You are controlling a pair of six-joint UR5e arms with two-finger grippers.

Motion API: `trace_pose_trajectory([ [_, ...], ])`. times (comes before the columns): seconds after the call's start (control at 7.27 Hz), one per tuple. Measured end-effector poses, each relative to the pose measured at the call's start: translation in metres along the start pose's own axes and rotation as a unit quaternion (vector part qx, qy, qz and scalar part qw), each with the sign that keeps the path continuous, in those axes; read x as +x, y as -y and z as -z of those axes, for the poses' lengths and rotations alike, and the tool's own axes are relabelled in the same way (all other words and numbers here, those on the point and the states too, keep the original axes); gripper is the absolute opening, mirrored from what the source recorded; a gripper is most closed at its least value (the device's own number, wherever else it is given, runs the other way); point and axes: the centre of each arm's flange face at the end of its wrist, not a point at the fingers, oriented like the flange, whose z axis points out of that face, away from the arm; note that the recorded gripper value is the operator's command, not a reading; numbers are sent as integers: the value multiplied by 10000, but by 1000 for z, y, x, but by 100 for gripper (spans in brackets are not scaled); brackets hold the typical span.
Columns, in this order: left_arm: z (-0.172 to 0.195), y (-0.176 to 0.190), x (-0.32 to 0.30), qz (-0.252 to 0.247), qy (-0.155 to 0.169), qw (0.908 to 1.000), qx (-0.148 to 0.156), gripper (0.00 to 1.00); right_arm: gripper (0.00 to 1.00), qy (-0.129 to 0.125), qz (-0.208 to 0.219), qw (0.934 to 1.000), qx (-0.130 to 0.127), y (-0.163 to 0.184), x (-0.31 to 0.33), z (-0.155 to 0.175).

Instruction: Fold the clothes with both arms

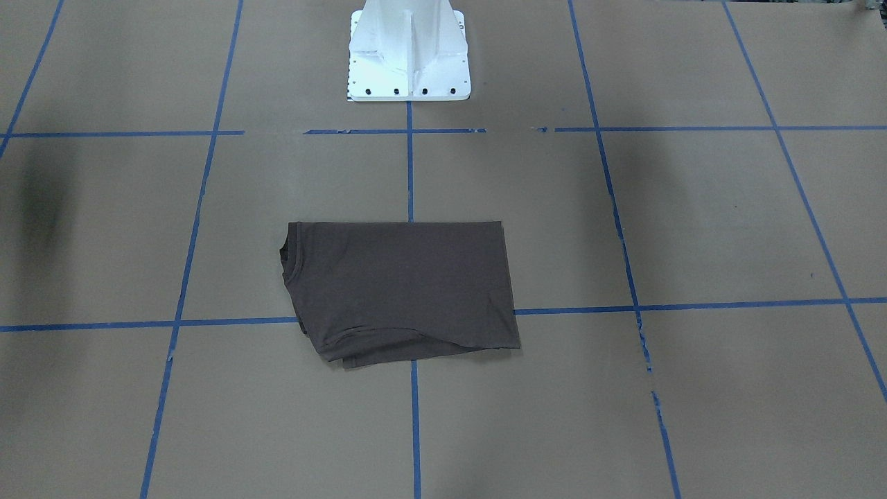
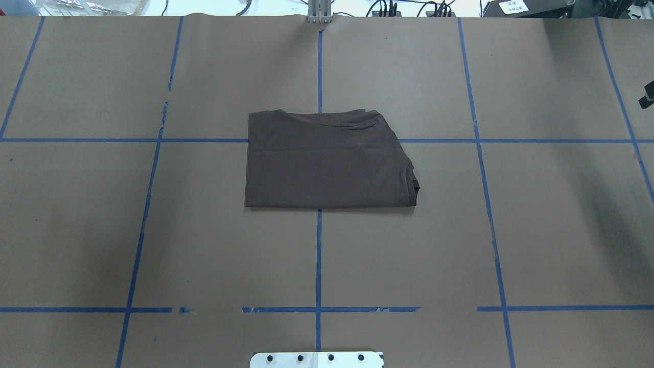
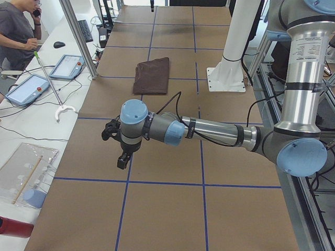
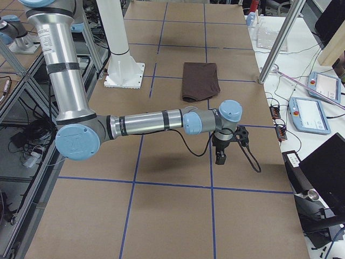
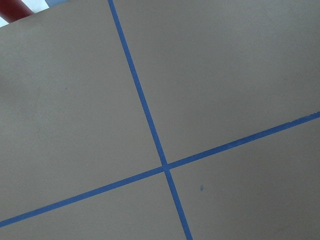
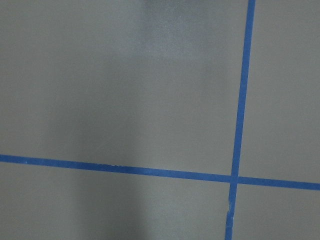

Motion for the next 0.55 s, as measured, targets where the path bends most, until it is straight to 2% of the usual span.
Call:
trace_pose_trajectory([
  [0.55, 3, 6, 2, -53, -2, 10000, 58, 100, 100, 1, 29, 10000, 9, 1, 0, -2],
])
